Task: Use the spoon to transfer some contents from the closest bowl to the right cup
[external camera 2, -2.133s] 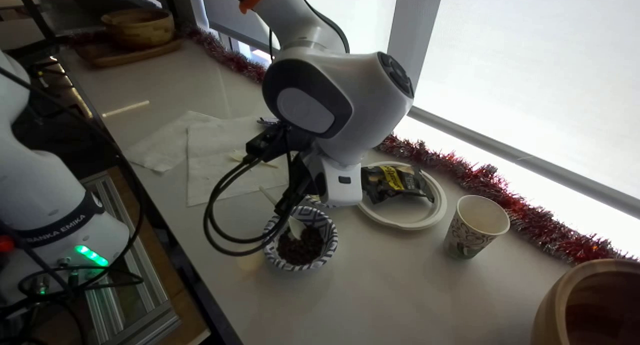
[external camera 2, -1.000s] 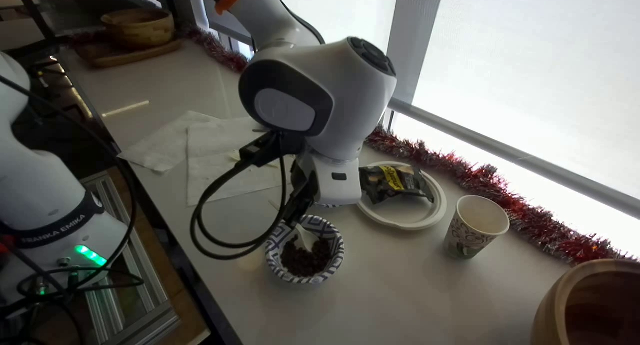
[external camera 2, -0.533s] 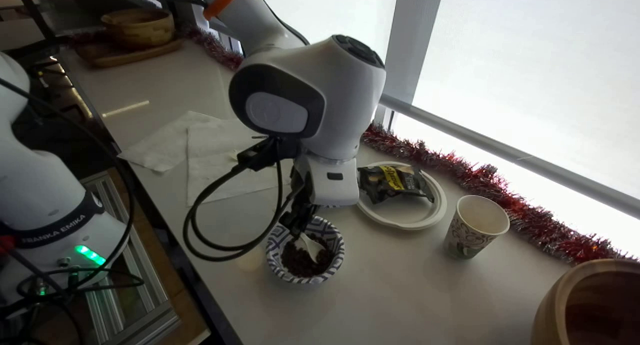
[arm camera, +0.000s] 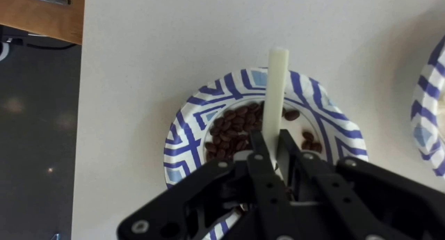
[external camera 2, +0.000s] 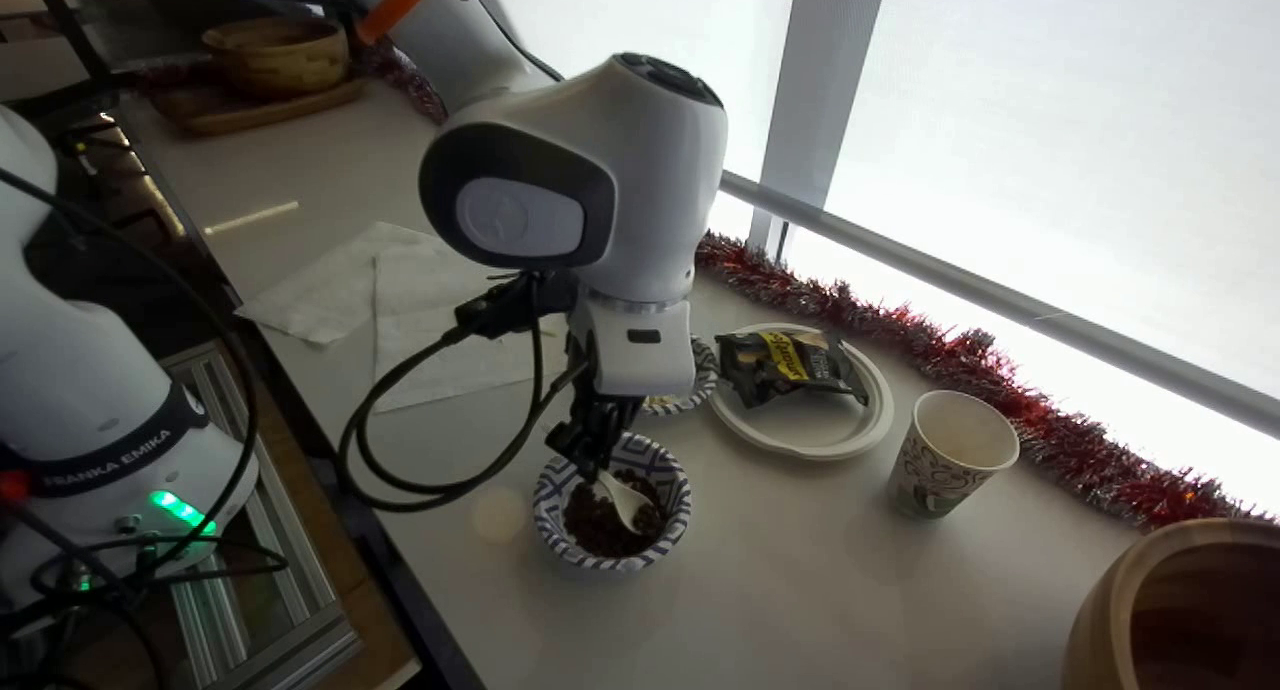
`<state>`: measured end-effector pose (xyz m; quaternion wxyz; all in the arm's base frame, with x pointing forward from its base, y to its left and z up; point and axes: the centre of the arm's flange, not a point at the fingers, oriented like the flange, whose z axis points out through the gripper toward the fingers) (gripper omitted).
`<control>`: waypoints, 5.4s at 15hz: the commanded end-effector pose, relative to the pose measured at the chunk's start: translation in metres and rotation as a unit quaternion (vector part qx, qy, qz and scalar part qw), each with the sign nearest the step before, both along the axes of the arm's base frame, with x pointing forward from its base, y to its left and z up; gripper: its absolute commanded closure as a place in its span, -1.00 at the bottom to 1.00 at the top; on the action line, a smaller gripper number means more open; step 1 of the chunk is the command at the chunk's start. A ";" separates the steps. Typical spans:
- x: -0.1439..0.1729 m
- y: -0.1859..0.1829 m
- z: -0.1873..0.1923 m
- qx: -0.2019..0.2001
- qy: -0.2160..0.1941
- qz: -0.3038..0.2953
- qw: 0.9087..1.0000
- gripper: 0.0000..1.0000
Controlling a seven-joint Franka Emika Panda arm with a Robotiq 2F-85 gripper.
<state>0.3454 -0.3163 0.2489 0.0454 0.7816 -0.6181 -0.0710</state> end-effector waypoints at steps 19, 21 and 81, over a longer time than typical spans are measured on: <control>0.031 0.039 0.100 -0.161 -0.105 0.194 0.962 0.93; 0.024 0.047 0.089 -0.163 -0.101 0.187 0.963 0.74; 0.153 -0.060 0.053 -0.374 0.199 0.482 0.767 0.93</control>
